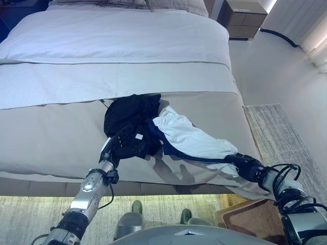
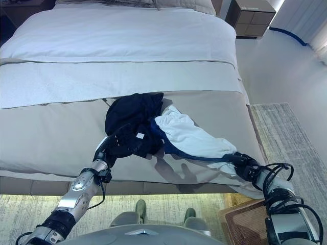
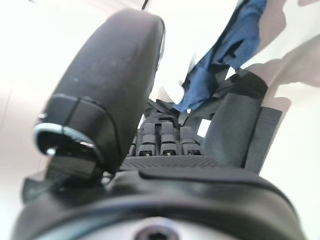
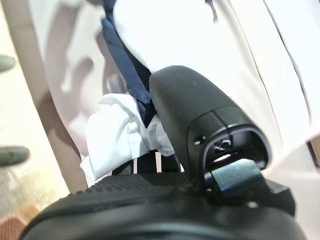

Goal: Pick up the clothes from the bed and place them into the basket

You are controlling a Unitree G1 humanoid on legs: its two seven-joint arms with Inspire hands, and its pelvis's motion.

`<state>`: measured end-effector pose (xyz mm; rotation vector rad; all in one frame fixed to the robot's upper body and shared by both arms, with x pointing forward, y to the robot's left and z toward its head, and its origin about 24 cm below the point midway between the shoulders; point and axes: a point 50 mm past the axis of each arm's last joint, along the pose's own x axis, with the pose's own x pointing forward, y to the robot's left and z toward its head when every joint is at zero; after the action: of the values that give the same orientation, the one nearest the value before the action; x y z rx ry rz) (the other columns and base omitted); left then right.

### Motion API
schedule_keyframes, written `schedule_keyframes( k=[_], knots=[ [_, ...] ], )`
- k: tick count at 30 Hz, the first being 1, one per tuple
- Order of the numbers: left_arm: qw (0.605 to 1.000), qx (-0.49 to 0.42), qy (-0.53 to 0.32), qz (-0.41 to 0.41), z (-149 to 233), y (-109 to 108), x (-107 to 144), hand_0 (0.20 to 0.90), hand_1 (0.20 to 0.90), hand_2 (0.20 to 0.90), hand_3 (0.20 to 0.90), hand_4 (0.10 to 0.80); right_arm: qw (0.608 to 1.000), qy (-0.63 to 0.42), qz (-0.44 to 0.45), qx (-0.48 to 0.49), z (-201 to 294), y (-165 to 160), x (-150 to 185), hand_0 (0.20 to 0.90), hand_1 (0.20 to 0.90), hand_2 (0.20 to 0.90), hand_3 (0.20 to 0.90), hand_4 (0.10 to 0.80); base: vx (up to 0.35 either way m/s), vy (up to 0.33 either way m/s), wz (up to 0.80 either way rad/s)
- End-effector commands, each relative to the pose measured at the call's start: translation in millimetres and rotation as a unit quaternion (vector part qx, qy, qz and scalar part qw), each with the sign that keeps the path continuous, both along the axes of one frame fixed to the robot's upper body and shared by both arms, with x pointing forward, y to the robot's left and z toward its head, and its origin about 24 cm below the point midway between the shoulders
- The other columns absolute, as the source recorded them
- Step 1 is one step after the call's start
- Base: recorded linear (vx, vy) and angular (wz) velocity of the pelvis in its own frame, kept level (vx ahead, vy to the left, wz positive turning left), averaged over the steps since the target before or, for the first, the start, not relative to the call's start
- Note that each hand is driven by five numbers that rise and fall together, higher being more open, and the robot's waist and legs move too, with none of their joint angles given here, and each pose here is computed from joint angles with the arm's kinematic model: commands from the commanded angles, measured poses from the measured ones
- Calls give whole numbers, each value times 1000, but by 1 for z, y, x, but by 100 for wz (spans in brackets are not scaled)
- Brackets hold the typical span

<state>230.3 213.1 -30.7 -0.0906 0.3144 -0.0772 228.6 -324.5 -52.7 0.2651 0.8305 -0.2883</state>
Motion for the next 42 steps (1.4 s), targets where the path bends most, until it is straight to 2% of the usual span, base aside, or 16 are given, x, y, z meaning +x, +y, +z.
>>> schedule_keyframes(
  k=[1, 2, 3, 4, 11, 17, 25, 31, 34, 38, 41, 42],
  knots=[
    [995, -9, -97, -30, 34, -18, 25, 900, 900, 900, 900, 800, 990, -80, -42, -112, 49, -39, 29, 378, 378, 378, 291, 191, 0, 0, 0],
    [995, -9, -96, -31, 34, -19, 24, 900, 900, 900, 900, 800, 988, -78, -44, -127, 52, -41, 30, 573, 573, 573, 518, 418, 0, 0, 0],
    [995, -10, -96, -32, 34, -19, 24, 900, 900, 900, 900, 800, 986, -78, -44, -137, 53, -42, 30, 801, 801, 801, 785, 685, -13, 19, 3],
    [995, -11, -96, -32, 34, -20, 24, 900, 900, 900, 900, 800, 983, -78, -46, -162, 59, -45, 34, 900, 900, 900, 900, 800, 0, 0, 0],
    [994, -17, -98, -36, 33, -22, 23, 900, 900, 900, 900, 800, 965, -82, -50, -244, 74, -55, 38, 900, 900, 900, 900, 800, 0, 0, 0],
    [994, -18, -97, -36, 33, -22, 20, 900, 900, 900, 900, 800, 942, -47, -17, -333, 79, -64, 33, 900, 900, 900, 900, 800, 0, 0, 0],
    [994, -20, -100, -36, 35, -22, 19, 900, 900, 900, 900, 800, 875, 37, 29, -482, 98, -81, 29, 900, 900, 900, 900, 800, 0, 0, 0],
    [994, -24, -99, -37, 37, -22, 17, 900, 900, 900, 900, 800, 830, 41, 23, -556, 119, -87, 34, 900, 900, 900, 900, 800, 0, 0, 0],
    [994, -26, -98, -37, 37, -24, 16, 900, 900, 900, 900, 800, 822, -8, 22, -569, 133, -79, 47, 900, 900, 900, 900, 800, 4, 3, -1],
    [995, -27, -94, -34, 33, -25, 14, 900, 900, 900, 900, 800, 805, -152, 82, -567, 163, -30, 82, 900, 900, 900, 900, 800, 0, 0, 0],
    [995, -28, -94, -31, 32, -24, 12, 900, 900, 900, 900, 800, 794, -192, 115, -566, 167, -13, 87, 900, 900, 900, 900, 800, 13, 2, 0],
    [995, -30, -92, -28, 29, -23, 9, 900, 900, 900, 900, 800, 782, -230, 157, -558, 164, 6, 89, 900, 900, 900, 900, 800, 44, 7, 1]
  ],
)
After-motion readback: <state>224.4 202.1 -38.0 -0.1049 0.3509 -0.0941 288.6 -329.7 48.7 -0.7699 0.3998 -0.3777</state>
